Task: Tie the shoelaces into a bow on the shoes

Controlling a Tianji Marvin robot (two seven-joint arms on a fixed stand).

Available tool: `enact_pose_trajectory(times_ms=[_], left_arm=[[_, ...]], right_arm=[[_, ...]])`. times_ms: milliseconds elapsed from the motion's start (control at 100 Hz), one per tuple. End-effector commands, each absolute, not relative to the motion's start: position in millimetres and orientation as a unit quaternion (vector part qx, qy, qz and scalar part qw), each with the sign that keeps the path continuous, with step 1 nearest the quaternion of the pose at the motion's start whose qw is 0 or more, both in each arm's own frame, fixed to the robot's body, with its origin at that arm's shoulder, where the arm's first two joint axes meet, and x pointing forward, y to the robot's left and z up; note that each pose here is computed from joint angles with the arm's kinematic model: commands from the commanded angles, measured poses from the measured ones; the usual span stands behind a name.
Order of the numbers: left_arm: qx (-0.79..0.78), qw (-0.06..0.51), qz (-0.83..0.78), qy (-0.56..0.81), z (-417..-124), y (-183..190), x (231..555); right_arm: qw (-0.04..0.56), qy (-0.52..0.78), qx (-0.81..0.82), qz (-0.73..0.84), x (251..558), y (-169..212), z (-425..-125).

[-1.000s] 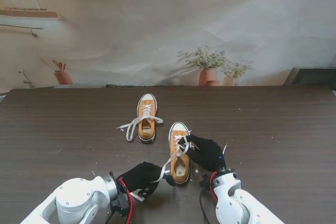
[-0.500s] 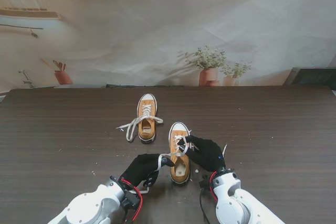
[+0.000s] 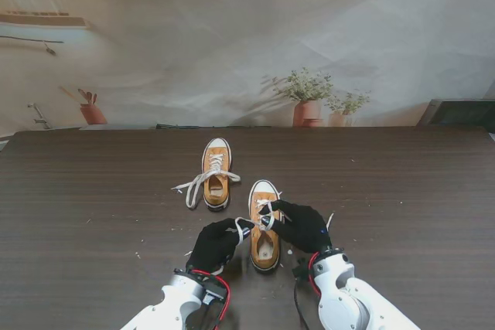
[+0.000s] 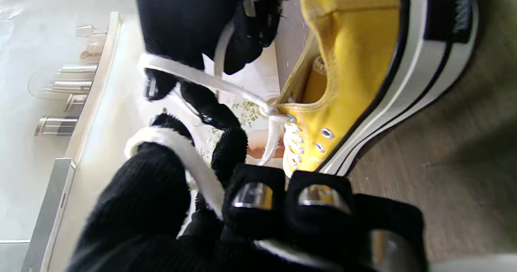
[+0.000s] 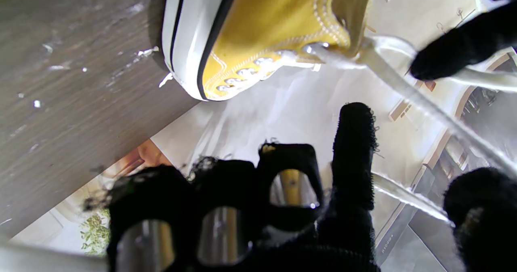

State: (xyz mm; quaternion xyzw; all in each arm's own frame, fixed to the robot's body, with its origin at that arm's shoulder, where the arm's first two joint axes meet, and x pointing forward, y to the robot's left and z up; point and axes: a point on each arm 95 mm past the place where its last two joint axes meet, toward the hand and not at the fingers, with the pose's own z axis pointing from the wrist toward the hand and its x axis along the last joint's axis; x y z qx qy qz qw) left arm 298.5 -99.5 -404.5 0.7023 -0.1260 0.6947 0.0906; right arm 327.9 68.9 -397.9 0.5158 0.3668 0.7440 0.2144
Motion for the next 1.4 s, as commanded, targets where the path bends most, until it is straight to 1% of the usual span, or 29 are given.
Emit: enact_pose_trajectory(times_ms=[0, 420, 860, 1200, 1390], left_arm=[[0.703, 0.109, 0.694, -0.110, -402.2, -105.2, 301.1], [0.668, 0.095, 0.731, -0.099, -402.9, -110.6, 306.3], [0.616, 0.026, 0.772, -0.151, -405.0, -113.8, 310.4], [0.573, -0.043, 0.795, -0.196, -407.4, -114.6, 312.0], [0.554, -0.070, 0.800, -0.220, -407.6, -115.6, 311.0]], right_arm=[[0.205, 0.373, 0.515, 0.744, 325.5, 68.0, -395.9], [0.176, 0.385, 0.524, 0.739, 321.1, 69.2, -391.8], [0.147, 0.413, 0.529, 0.726, 326.1, 72.9, -376.9], [0.153, 0.439, 0.521, 0.716, 328.6, 76.8, -373.3], [0.164, 0.458, 0.515, 0.706, 327.0, 78.2, -372.0]])
